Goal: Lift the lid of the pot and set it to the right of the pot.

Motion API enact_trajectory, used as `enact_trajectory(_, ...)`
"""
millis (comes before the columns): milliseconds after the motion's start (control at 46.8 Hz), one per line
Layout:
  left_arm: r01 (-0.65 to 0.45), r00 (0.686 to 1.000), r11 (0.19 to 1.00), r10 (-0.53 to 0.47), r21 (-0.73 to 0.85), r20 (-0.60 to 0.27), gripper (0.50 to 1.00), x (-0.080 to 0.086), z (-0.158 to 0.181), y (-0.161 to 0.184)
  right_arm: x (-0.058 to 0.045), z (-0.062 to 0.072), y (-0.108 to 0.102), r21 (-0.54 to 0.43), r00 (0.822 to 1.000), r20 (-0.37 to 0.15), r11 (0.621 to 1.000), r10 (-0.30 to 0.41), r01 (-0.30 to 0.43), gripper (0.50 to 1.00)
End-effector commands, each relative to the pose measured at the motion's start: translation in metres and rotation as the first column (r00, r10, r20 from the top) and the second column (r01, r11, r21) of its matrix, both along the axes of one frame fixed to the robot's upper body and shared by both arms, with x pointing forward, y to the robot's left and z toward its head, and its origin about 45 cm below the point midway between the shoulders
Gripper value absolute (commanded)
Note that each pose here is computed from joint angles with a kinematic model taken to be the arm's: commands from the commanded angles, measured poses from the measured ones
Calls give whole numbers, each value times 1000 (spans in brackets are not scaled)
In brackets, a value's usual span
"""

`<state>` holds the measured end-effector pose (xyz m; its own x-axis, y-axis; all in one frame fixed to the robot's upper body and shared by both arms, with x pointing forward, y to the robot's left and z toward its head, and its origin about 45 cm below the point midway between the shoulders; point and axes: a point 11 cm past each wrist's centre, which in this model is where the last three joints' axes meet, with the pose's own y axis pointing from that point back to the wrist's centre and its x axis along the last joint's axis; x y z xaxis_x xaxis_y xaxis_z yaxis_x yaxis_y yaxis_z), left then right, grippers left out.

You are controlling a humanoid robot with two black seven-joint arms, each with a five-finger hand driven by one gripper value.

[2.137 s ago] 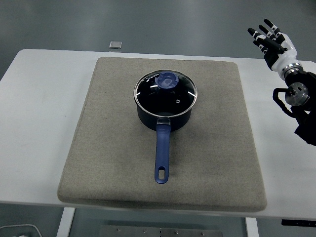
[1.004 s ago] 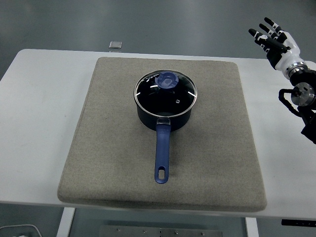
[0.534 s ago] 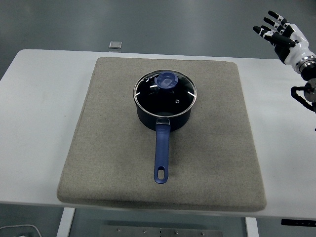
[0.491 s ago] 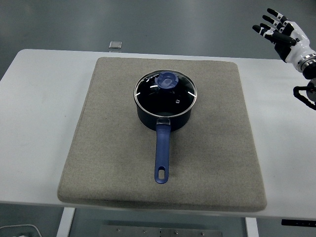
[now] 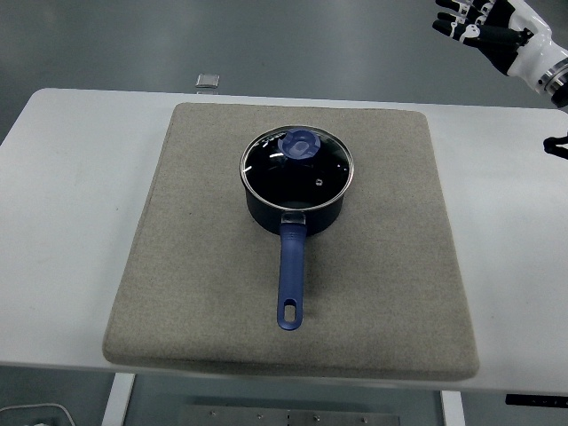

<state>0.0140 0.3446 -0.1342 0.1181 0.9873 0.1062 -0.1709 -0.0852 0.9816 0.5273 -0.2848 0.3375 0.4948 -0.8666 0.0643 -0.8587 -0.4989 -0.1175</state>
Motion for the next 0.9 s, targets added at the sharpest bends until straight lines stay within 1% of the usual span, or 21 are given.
enact_trajectory(0,0,1000,1000,0,0,0,1000,0,0,0,-1,3,7,-35,999,14,999,33,-32,928)
enact_trajectory(43,0,1000,1000,0,0,0,1000,0,0,0,-2,4,8,-53,999,21,998,43,-42,926)
enact_trajectory(107,0,1000,1000,0,0,0,1000,0,0,0,-1,9,16,-86,997,33,994,70,-67,926)
enact_trajectory(235,0,1000,1000,0,0,0,1000,0,0,0,-3,14,22,-161,993,41,982,110,-102,926)
enact_trajectory(256,1,1000,1000,-1,0,0,1000,0,0,0,-3,16,24,-171,992,45,979,118,-109,926)
enact_trajectory(321,0,1000,1000,0,0,0,1000,0,0,0,-3,29,30,-212,986,68,968,150,-132,926)
enact_trajectory(385,0,1000,1000,0,0,0,1000,0,0,0,-5,36,33,-254,980,76,954,182,-157,926)
enact_trajectory(449,1,1000,1000,-1,0,0,1000,0,0,0,-7,47,43,-295,969,93,936,227,-191,926)
enact_trajectory(491,0,1000,1000,0,0,0,1000,0,0,0,-9,51,48,-319,963,101,925,251,-208,926)
enact_trajectory(620,0,1000,1000,0,0,0,1000,0,0,0,-14,51,64,-379,943,107,890,314,-254,924)
enact_trajectory(812,1,1000,1000,-1,0,0,1000,0,0,0,-25,52,88,-443,902,124,837,413,-322,924)
enact_trajectory(876,1,1000,1000,-1,0,0,1000,0,0,0,-30,54,94,-465,884,137,817,446,-340,924)
